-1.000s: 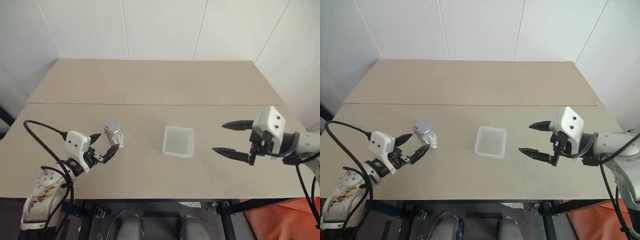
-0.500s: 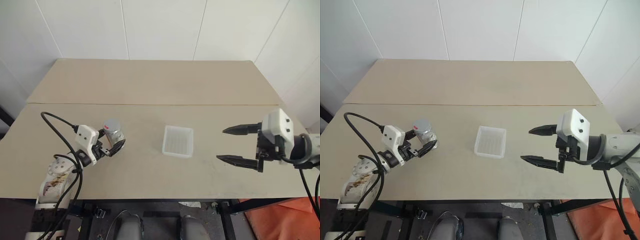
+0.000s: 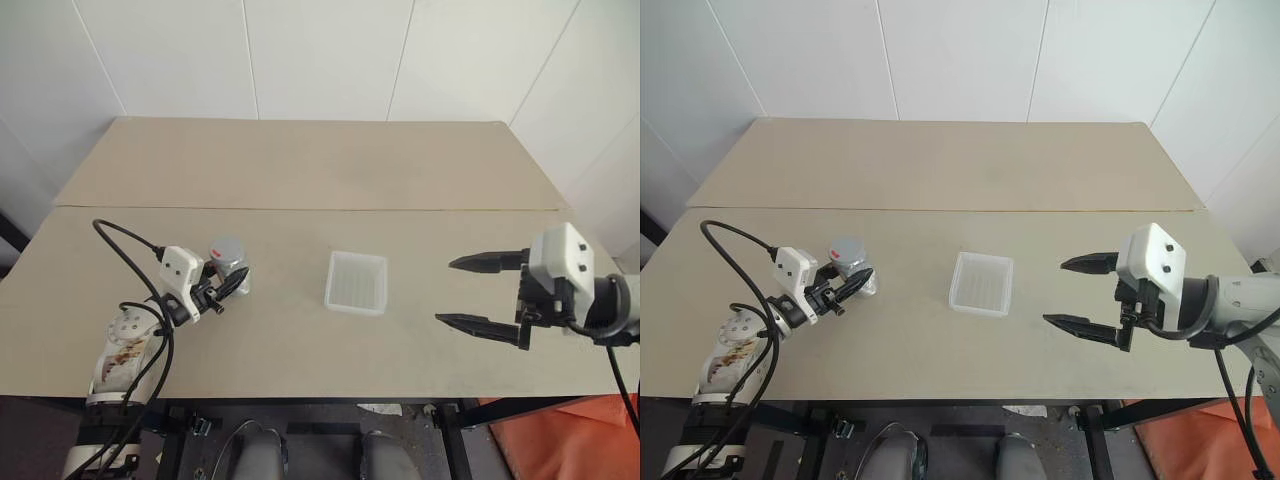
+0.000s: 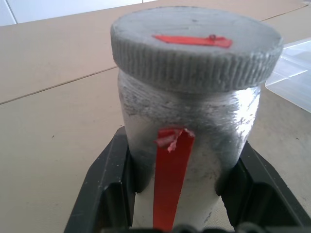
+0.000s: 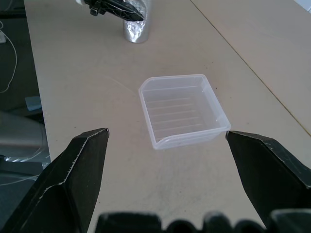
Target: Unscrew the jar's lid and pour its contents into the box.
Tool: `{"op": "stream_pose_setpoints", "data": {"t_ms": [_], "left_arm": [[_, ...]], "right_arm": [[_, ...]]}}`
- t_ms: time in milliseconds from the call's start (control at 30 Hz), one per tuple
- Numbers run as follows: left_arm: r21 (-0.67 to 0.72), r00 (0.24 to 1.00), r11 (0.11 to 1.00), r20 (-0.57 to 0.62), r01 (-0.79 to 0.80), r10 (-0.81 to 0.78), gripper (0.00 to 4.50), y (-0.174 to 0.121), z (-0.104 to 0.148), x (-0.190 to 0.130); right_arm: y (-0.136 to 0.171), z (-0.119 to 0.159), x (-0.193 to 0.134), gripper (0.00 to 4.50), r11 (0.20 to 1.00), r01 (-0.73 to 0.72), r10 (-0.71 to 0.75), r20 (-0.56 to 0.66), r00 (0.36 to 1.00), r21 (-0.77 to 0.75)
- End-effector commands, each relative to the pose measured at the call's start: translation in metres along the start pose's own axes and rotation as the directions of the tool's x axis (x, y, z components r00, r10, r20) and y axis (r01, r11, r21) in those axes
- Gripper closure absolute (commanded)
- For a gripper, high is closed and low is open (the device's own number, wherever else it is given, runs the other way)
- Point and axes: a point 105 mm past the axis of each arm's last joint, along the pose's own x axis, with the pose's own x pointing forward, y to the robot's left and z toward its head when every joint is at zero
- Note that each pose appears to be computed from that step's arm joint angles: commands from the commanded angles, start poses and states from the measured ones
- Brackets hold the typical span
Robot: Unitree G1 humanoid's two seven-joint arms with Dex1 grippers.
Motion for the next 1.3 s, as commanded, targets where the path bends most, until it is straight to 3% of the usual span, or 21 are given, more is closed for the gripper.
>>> {"op": "stream_pose_setpoints", "data": {"t_ms": [33,200,400,633,833,1300], "left_arm": [[0.056,0.992,0.992,0.057,0.112,-0.115,2.57,-0.007,0.036,-0.001],[0.019,0.9,0.904,0.082,0.428,-0.428,2.57,-0.023,0.091,-0.004],[0.027,0.757,0.764,0.123,0.644,-0.642,2.57,-0.038,0.122,0.012],[0.079,0.635,0.642,0.091,0.763,-0.767,2.57,-0.056,0.123,0.042],[0.123,0.585,0.588,0.061,0.8,-0.809,2.57,-0.059,0.126,0.056],[0.187,0.571,0.569,0.046,0.801,-0.819,2.57,-0.061,0.128,0.062]], "right_arm": [[-0.002,0.014,-0.003,0.0,0.999,0.028,-0.026,0.046,0.999,-0.044],[-0.015,0.039,0.011,0.0,0.998,0.037,-0.027,0.173,0.985,-0.058],[-0.029,0.079,0.042,0.0,0.998,0.033,-0.016,0.333,0.943,-0.046],[-0.035,0.114,0.089,0.0,1.0,0.024,-0.02,0.374,0.927,-0.006],[-0.03,0.128,0.118,0.0,1.0,0.004,-0.001,0.357,0.934,-0.007],[-0.028,0.133,0.141,0.0,0.999,-0.027,0.019,0.343,0.939,0.02]]}}
